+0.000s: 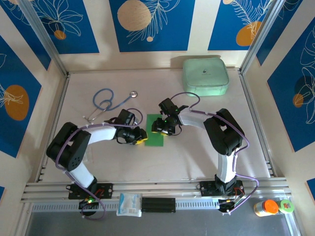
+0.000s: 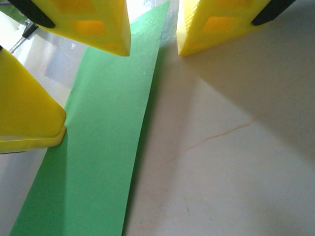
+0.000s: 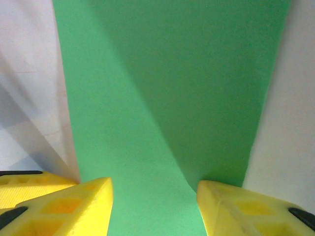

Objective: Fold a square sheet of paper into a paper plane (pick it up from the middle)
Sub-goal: Third fold the triangle at the center of the table.

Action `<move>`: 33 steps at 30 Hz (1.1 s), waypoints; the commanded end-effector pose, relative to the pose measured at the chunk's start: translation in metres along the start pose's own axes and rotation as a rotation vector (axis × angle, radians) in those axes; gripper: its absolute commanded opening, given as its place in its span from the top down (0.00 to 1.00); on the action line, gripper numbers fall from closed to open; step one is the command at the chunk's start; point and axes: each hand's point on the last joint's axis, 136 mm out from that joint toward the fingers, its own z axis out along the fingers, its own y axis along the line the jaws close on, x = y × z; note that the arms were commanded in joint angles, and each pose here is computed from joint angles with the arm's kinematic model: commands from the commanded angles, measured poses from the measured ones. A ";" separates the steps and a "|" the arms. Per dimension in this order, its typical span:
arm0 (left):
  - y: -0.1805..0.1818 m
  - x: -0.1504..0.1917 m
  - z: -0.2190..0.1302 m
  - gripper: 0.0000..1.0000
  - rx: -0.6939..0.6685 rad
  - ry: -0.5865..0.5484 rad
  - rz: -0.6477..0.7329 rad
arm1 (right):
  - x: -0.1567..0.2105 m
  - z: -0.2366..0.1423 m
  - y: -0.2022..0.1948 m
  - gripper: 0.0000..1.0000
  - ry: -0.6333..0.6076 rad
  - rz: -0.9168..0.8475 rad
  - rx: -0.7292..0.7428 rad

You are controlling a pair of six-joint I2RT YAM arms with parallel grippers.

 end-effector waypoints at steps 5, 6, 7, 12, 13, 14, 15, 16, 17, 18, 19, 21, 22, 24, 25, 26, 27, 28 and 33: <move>-0.018 0.005 0.003 0.70 0.063 0.052 0.025 | 0.015 0.015 -0.040 0.48 0.061 0.033 0.133; -0.020 0.005 0.003 0.70 0.067 0.055 0.029 | 0.015 0.015 -0.040 0.48 0.060 0.033 0.133; -0.022 0.004 0.002 0.70 0.069 0.056 0.034 | 0.014 0.015 -0.040 0.47 0.060 0.032 0.135; -0.032 -0.002 -0.001 0.70 0.094 0.043 0.055 | 0.014 0.014 -0.040 0.48 0.057 0.034 0.137; -0.034 -0.004 -0.002 0.70 0.103 0.038 0.058 | 0.014 0.014 -0.041 0.48 0.058 0.036 0.137; -0.035 -0.005 -0.001 0.70 0.107 0.039 0.057 | 0.013 0.013 -0.041 0.48 0.057 0.035 0.136; -0.035 -0.007 0.000 0.70 0.108 0.037 0.055 | 0.013 0.013 -0.040 0.48 0.055 0.033 0.135; -0.035 -0.008 0.001 0.70 0.107 0.036 0.051 | 0.013 0.013 -0.041 0.47 0.055 0.034 0.135; -0.034 -0.009 0.002 0.70 0.105 0.037 0.047 | 0.012 0.012 -0.041 0.48 0.053 0.034 0.134; -0.033 -0.011 0.003 0.70 0.107 0.032 0.045 | 0.011 0.012 -0.041 0.48 0.052 0.034 0.131; -0.032 -0.013 0.003 0.70 0.108 0.028 0.041 | 0.011 0.011 -0.040 0.48 0.052 0.034 0.129; -0.032 -0.018 0.004 0.70 0.114 0.017 0.036 | 0.011 0.011 -0.041 0.48 0.052 0.035 0.128; -0.033 -0.021 0.004 0.70 0.118 0.011 0.035 | 0.011 0.011 -0.040 0.47 0.051 0.034 0.125; -0.034 -0.025 0.005 0.70 0.121 0.008 0.035 | 0.011 0.010 -0.040 0.48 0.050 0.033 0.120; -0.035 -0.027 0.006 0.71 0.123 0.008 0.034 | 0.010 0.010 -0.040 0.48 0.048 0.033 0.119; -0.036 -0.029 0.007 0.72 0.123 0.007 0.032 | 0.010 0.010 -0.039 0.48 0.047 0.031 0.116; -0.035 -0.031 0.008 0.73 0.118 0.005 0.031 | 0.011 0.010 -0.040 0.48 0.047 0.032 0.115; -0.034 -0.033 0.008 0.74 0.105 -0.004 0.027 | 0.011 0.009 -0.039 0.48 0.045 0.026 0.107; -0.032 -0.041 0.009 0.79 0.080 -0.023 0.018 | 0.010 0.006 -0.033 0.48 0.027 0.008 0.065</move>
